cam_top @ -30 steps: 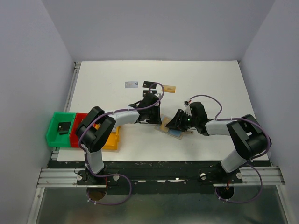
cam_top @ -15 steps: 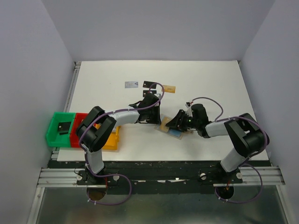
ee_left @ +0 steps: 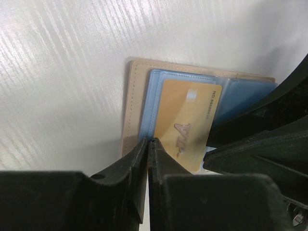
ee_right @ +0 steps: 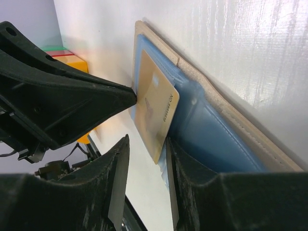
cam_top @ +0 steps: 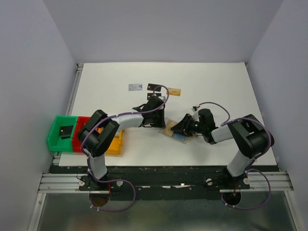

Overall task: Take the credit cards out of the card holder
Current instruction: Remove the credit card from the card holder.

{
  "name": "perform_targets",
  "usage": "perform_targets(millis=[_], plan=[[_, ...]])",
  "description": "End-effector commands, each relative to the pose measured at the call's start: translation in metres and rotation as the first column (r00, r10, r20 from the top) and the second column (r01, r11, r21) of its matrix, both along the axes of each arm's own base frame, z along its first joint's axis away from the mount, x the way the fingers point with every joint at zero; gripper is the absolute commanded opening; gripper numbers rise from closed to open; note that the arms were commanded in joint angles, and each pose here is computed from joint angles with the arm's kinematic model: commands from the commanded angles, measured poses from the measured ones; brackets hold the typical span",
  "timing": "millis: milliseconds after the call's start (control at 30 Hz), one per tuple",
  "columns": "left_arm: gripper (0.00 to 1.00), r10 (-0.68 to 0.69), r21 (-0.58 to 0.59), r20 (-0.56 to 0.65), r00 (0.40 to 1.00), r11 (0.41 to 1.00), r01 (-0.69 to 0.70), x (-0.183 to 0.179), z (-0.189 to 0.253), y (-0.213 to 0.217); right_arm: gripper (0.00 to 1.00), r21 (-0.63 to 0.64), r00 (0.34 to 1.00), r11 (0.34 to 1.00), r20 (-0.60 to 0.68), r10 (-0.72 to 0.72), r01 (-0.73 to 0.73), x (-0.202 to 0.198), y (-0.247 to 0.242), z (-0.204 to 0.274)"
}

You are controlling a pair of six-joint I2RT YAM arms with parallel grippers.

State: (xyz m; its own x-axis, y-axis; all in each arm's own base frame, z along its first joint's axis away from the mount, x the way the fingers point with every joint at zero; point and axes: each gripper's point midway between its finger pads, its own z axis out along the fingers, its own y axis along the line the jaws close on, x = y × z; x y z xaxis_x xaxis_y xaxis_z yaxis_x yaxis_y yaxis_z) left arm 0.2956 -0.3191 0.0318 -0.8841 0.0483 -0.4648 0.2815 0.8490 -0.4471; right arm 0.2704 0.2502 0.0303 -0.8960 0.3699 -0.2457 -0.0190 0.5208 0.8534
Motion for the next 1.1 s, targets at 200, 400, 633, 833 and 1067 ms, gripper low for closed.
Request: perform_targets(millis=[200, 400, 633, 833, 1067], plan=[[0.24, 0.06, 0.028, 0.08, 0.995, 0.998, -0.063, 0.015, 0.018, 0.018, 0.43, 0.03, 1.0, 0.999, -0.004, 0.01, -0.01, -0.001, -0.002, -0.006], [0.24, 0.059, 0.067, 0.029, 0.998, 0.996, -0.061, 0.012, -0.002, 0.021, 0.43, 0.05, 1.0, 0.999, -0.001, 0.008, -0.008, 0.001, 0.0, -0.004], [0.19, 0.06, 0.095, -0.014, 0.998, 0.994, -0.059, 0.003, -0.015, 0.025, 0.43, 0.056, 0.998, 0.997, 0.012, 0.061, -0.061, 0.001, 0.005, -0.001], [0.16, 0.072, 0.109, -0.035, 0.997, 0.992, -0.068, -0.008, -0.021, 0.034, 0.44, 0.055, 0.989, 0.987, 0.024, 0.148, -0.15, -0.002, 0.012, 0.001], [0.11, 0.1, 0.111, -0.058, 0.993, 0.989, -0.093, -0.026, -0.024, 0.046, 0.44, 0.058, 0.97, 0.968, 0.023, 0.242, -0.243, -0.004, 0.018, 0.003]])
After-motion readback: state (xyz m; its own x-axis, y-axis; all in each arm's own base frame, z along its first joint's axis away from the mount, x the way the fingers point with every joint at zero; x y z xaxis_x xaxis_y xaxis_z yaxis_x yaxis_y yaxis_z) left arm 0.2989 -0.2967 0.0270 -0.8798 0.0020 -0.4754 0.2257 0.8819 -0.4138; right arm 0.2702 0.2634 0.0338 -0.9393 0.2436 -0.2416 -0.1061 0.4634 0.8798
